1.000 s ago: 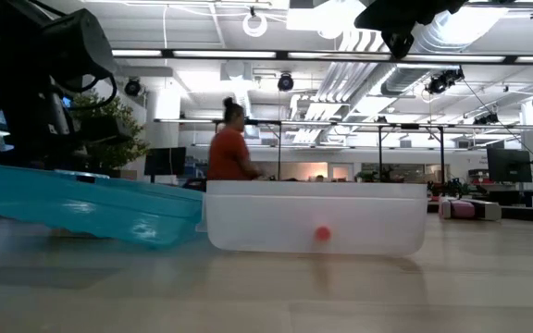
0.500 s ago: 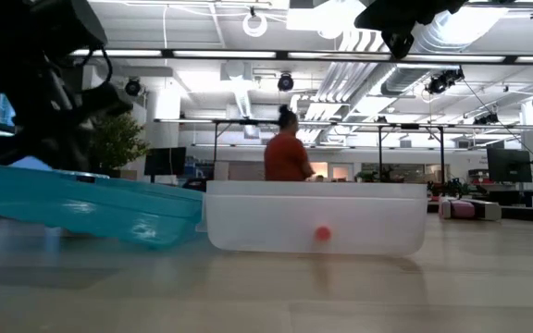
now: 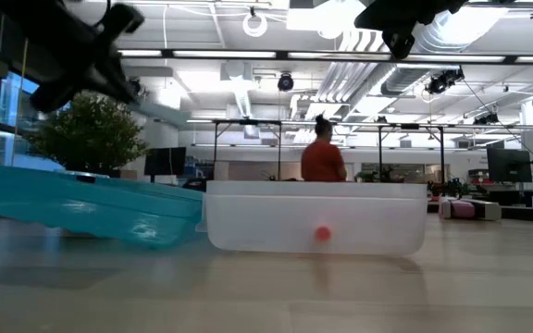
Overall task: Pack school essentials
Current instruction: Put the blue sticky notes into the blue supply box
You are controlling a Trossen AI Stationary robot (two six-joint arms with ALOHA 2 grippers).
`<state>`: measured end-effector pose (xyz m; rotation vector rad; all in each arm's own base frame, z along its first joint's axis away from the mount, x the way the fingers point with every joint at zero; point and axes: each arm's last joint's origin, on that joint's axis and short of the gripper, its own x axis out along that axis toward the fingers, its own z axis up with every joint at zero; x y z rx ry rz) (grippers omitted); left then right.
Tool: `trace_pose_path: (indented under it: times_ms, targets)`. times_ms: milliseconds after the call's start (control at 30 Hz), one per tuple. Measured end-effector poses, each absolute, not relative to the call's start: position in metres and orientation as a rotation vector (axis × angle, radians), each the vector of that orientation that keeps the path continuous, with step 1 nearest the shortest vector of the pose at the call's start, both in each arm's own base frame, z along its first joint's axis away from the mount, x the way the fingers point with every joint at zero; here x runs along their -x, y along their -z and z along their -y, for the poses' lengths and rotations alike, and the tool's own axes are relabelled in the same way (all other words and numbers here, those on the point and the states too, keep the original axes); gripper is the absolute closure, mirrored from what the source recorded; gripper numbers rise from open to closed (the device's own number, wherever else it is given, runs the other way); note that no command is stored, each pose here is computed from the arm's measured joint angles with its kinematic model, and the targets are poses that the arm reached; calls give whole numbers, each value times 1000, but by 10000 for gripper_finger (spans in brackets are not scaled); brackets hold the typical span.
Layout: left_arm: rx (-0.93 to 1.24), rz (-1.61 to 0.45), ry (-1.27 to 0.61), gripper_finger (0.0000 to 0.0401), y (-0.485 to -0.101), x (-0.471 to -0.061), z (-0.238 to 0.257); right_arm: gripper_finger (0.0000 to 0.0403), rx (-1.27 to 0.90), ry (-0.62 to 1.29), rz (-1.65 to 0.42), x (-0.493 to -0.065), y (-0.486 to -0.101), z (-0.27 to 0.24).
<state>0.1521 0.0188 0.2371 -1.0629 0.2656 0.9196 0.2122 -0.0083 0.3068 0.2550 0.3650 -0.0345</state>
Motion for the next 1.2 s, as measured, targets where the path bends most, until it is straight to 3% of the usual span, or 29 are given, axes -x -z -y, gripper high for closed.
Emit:
trace_pose_path:
  times_ms: [367,533,900,1200]
  targets:
    - [659,78,-570,401,-326,-173,-17,403,-229,6,-231,-216,-319,8]
    - [542,201,-501,401,-344,-179,-12,403,-250,-43,-152,-218,-327,6]
    - [372,107,-453,401,-322,-225,9,403,-180,-132,-32,-218,-339,-6]
    - [392,100,-409,401,-312,-242,17,403,-183,-134,-34,-218,-339,-6]
